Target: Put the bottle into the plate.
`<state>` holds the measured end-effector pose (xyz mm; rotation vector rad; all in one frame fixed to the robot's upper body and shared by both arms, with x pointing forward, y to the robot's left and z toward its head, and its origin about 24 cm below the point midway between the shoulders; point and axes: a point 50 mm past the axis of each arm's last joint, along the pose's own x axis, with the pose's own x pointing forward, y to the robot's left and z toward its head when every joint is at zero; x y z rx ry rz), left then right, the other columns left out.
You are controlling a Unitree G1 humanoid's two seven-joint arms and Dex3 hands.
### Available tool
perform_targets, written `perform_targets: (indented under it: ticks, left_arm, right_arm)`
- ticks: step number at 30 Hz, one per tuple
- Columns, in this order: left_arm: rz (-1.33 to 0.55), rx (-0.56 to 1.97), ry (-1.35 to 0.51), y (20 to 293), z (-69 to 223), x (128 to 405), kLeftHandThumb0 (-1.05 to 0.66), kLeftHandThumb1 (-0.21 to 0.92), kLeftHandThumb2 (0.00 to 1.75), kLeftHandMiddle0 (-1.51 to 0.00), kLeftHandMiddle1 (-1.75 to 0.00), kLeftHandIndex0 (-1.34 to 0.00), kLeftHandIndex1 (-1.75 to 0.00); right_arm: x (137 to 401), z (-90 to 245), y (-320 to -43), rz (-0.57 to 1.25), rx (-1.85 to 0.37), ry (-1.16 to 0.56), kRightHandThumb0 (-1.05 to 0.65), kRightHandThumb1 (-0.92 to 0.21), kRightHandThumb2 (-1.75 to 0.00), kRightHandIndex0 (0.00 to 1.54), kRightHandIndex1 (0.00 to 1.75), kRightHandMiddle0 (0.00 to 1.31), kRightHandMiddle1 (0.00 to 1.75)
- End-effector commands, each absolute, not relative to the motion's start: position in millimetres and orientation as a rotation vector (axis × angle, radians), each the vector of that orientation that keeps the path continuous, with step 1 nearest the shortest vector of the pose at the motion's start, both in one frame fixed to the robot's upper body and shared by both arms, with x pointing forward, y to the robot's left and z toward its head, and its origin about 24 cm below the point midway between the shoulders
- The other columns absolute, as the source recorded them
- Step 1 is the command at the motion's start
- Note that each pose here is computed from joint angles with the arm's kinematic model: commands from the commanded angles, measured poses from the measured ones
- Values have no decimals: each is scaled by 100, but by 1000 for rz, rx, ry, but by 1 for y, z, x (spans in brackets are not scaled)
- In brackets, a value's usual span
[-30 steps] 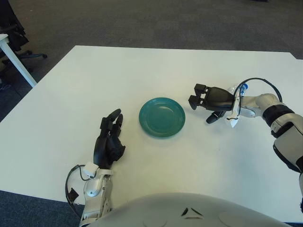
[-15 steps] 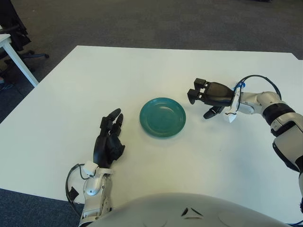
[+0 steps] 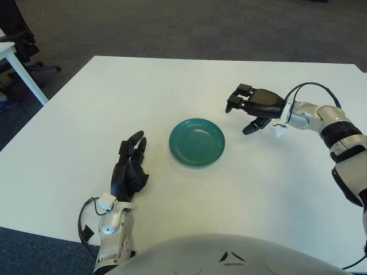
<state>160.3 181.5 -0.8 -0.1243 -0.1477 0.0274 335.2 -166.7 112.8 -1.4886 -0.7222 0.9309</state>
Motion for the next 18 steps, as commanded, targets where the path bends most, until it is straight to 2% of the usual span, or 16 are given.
perform_targets:
  ticks: [1, 9, 18]
  left_arm:
    - [37, -131, -50, 189, -21, 161, -90, 92, 97, -29, 0, 0, -74]
    - [39, -130, -45, 196, -22, 166, -90, 92, 97, -29, 0, 0, -74]
    - [39, -130, -46, 203, -25, 169, -90, 92, 97, -29, 0, 0, -74]
  right_arm:
    - [339, 136, -175, 893, -1520, -749, -102, -92, -60, 25, 10, 0, 59]
    - [343, 153, -187, 884, -1631, -706, -105, -92, -68, 12, 1, 0, 27]
    - [342, 153, -208, 878, -1727, -629, -105, -92, -67, 1, 0, 0, 8]
